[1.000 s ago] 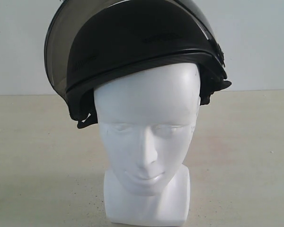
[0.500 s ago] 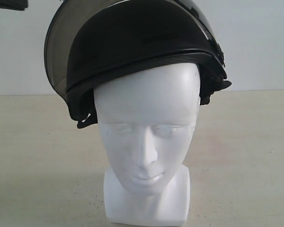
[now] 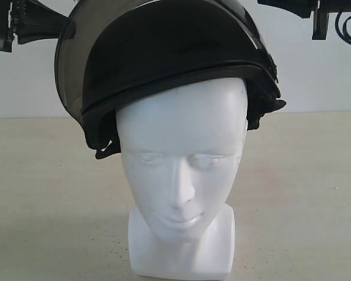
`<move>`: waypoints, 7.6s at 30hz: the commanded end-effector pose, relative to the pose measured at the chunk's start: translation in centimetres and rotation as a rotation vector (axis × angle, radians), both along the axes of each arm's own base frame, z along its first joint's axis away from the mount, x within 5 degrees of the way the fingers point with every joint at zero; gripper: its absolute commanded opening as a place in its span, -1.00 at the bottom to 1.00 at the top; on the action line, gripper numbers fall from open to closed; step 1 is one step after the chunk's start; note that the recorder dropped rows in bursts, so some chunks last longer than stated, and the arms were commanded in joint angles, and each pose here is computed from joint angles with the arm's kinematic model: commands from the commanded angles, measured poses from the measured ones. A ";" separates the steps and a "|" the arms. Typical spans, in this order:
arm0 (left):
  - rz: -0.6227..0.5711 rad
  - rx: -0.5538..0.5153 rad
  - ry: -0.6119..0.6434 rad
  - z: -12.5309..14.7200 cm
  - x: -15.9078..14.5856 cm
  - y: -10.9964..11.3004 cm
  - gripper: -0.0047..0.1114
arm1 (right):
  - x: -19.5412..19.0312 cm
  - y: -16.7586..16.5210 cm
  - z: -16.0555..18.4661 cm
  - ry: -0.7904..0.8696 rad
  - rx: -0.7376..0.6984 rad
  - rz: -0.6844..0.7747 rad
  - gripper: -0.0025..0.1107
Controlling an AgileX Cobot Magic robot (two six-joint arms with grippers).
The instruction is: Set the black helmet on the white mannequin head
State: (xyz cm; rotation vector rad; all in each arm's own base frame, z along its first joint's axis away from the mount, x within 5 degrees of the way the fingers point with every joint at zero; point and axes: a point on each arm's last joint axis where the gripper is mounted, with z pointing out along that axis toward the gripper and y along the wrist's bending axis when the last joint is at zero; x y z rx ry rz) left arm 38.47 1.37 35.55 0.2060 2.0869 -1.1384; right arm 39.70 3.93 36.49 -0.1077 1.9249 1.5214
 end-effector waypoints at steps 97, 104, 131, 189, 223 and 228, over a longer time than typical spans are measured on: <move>-0.287 -0.004 -0.004 2.5 -8.6 -10.6 -0.84 | -9.8 9.5 4.9 -0.062 -0.304 0.278 -0.96; -0.307 -0.003 -0.011 3.0 -9.3 -11.2 -0.84 | -11.0 9.2 5.8 -0.073 -0.331 0.264 -0.96; -0.343 0.052 0.028 2.2 -14.0 -11.8 -0.84 | -16.8 8.7 2.8 -0.001 -0.422 0.306 -0.96; -0.308 0.014 -0.027 3.5 -21.7 -10.9 -0.84 | -21.8 6.8 2.6 -0.043 -0.488 0.184 -0.96; -0.010 0.110 0.062 -1.2 -13.0 -5.9 -0.84 | -19.6 4.8 1.7 -0.020 -0.666 -0.118 -0.96; -0.037 0.107 0.089 -1.9 -12.6 -5.9 -0.84 | -19.1 4.9 1.5 -0.026 -0.666 -0.120 -0.96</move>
